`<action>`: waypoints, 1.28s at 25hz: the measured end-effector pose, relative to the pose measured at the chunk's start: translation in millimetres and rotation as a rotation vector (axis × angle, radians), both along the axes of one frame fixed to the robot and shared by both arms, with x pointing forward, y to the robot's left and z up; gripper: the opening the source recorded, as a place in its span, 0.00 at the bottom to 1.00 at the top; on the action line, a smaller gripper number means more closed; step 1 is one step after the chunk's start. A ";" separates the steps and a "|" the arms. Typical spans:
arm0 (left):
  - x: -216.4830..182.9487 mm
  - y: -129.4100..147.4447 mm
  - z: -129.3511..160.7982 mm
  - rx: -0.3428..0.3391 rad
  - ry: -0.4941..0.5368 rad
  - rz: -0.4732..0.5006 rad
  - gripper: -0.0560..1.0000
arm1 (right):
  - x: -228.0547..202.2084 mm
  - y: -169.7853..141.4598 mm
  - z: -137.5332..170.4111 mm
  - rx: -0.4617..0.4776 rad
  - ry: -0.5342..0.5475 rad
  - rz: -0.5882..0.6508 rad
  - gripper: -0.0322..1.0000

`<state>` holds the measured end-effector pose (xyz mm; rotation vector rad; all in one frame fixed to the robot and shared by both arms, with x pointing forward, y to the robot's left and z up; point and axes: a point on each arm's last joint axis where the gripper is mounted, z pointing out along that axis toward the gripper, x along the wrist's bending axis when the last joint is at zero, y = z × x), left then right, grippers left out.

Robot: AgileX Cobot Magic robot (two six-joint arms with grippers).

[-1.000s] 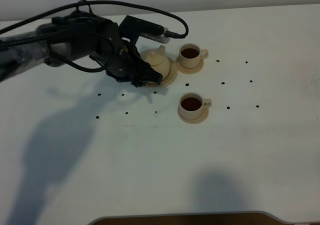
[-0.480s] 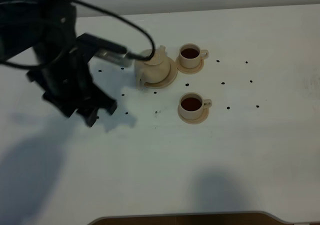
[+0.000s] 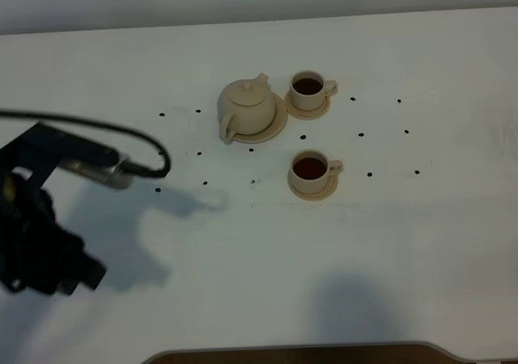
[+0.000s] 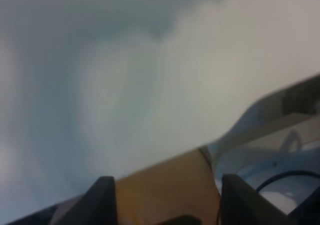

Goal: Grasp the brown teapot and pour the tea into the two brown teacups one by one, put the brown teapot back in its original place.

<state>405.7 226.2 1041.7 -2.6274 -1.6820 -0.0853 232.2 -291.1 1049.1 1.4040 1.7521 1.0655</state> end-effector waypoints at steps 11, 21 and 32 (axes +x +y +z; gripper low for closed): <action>-51.1 21.7 -30.3 -0.054 -0.040 0.014 0.52 | 0.0 0.0 0.0 0.000 0.000 0.000 0.42; -69.1 47.5 -31.5 -0.117 -0.174 0.128 0.52 | 0.0 0.0 0.0 0.000 0.000 0.000 0.42; -102.9 76.9 -7.4 -0.144 -0.480 0.400 0.52 | 0.0 0.0 0.0 0.000 0.000 0.000 0.41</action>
